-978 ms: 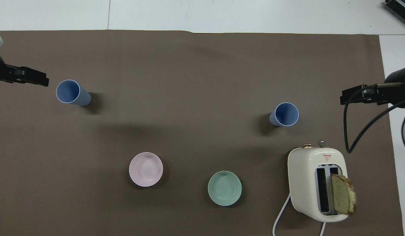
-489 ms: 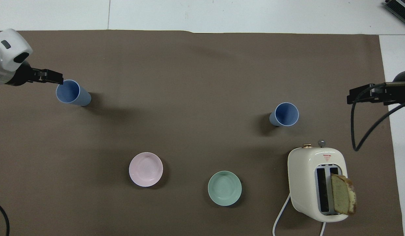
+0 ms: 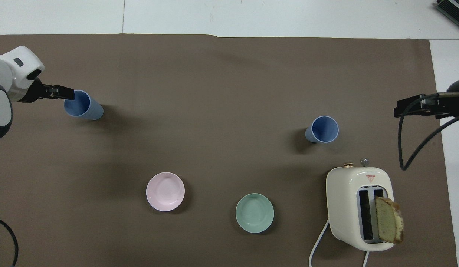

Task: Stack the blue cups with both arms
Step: 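Reach the left gripper down to the blue cup and grasp it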

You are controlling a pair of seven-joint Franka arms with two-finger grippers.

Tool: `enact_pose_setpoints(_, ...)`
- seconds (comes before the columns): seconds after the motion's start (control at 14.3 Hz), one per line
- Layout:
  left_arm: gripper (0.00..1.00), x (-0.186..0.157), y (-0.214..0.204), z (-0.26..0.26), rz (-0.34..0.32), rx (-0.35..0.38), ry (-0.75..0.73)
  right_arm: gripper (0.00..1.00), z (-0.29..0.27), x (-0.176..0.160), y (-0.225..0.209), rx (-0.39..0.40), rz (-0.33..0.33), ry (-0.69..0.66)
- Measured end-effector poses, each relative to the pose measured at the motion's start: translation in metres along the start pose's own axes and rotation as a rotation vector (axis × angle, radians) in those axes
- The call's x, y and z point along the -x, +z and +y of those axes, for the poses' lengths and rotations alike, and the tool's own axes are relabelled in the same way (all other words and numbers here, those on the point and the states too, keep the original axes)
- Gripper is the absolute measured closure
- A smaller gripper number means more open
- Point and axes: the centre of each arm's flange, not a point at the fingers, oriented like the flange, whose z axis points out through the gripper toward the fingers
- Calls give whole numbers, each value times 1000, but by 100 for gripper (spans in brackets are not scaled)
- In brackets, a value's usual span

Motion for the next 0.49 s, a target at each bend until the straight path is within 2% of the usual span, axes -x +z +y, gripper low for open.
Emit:
enact_pose_setpoints(0.14, 0, 10, 20, -6, -6, 4, -13, 0, -5, 0, 0, 0, 1, -8)
enact_pose_setpoints(0.21, 5, 14, 27, -8, -12, 12, -20, 0, -7, 0, 0, -1, 1, -12)
enact_pose_setpoints(0.28, 19, 16, 31, -7, -19, 20, -22, 0, -8, 0, 0, -1, 1, -14)
enact_pose_setpoints(0.35, 19, 17, 33, -5, -23, 25, -22, 0, -8, 0, 0, -1, 1, -13)
enact_pose_setpoints(0.42, 25, 18, 34, -3, -26, 28, -20, 0, -8, 0, 0, -1, 2, -13)
enact_pose_setpoints(0.49, 36, 18, 35, -1, -32, 30, -14, 0, -8, 0, 0, -1, 2, -13)
